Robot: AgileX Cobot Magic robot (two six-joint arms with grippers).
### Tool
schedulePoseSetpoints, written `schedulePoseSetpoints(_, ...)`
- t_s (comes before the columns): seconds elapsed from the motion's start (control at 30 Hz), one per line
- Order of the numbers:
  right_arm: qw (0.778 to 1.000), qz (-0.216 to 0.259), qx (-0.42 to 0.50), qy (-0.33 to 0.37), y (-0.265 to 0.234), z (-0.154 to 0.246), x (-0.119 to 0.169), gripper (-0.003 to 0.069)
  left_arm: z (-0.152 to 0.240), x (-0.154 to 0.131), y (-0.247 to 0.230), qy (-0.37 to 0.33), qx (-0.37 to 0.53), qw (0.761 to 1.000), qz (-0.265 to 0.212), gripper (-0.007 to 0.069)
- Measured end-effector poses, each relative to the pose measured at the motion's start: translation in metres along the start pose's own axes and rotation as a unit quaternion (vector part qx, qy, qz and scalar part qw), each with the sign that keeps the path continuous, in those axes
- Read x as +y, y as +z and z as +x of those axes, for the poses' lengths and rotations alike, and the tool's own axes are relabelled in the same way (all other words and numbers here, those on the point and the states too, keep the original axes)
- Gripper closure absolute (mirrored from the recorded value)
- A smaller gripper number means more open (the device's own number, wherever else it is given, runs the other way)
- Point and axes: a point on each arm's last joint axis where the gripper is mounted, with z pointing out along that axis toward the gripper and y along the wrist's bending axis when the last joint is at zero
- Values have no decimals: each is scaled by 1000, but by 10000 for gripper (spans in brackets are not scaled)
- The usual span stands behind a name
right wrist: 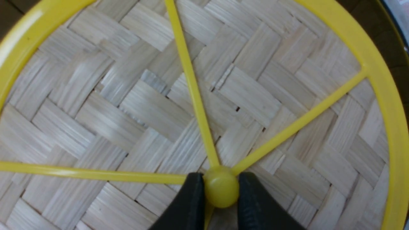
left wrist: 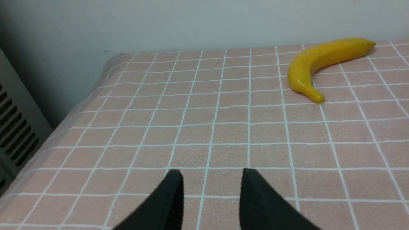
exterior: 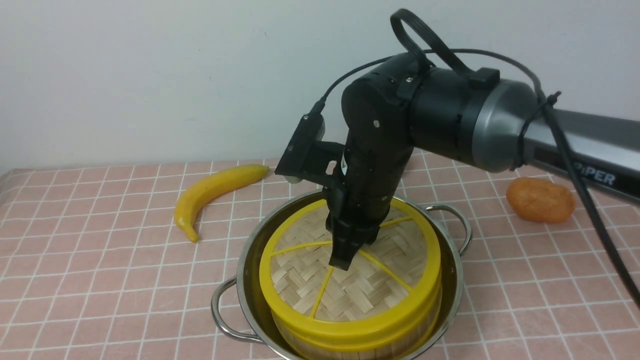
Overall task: Place the steamer in the pot on the pink tablecloth, and put the lid on the steamer.
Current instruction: 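Place the bamboo steamer lid onto the steamer basket in the pot with the right gripper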
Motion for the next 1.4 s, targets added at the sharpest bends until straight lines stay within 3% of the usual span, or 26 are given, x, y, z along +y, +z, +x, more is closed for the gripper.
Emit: schedulePoseSetpoints(1.4,1000,-7,4,-15,-8,3,1,513,0,0,0,0,0,1000,0,382)
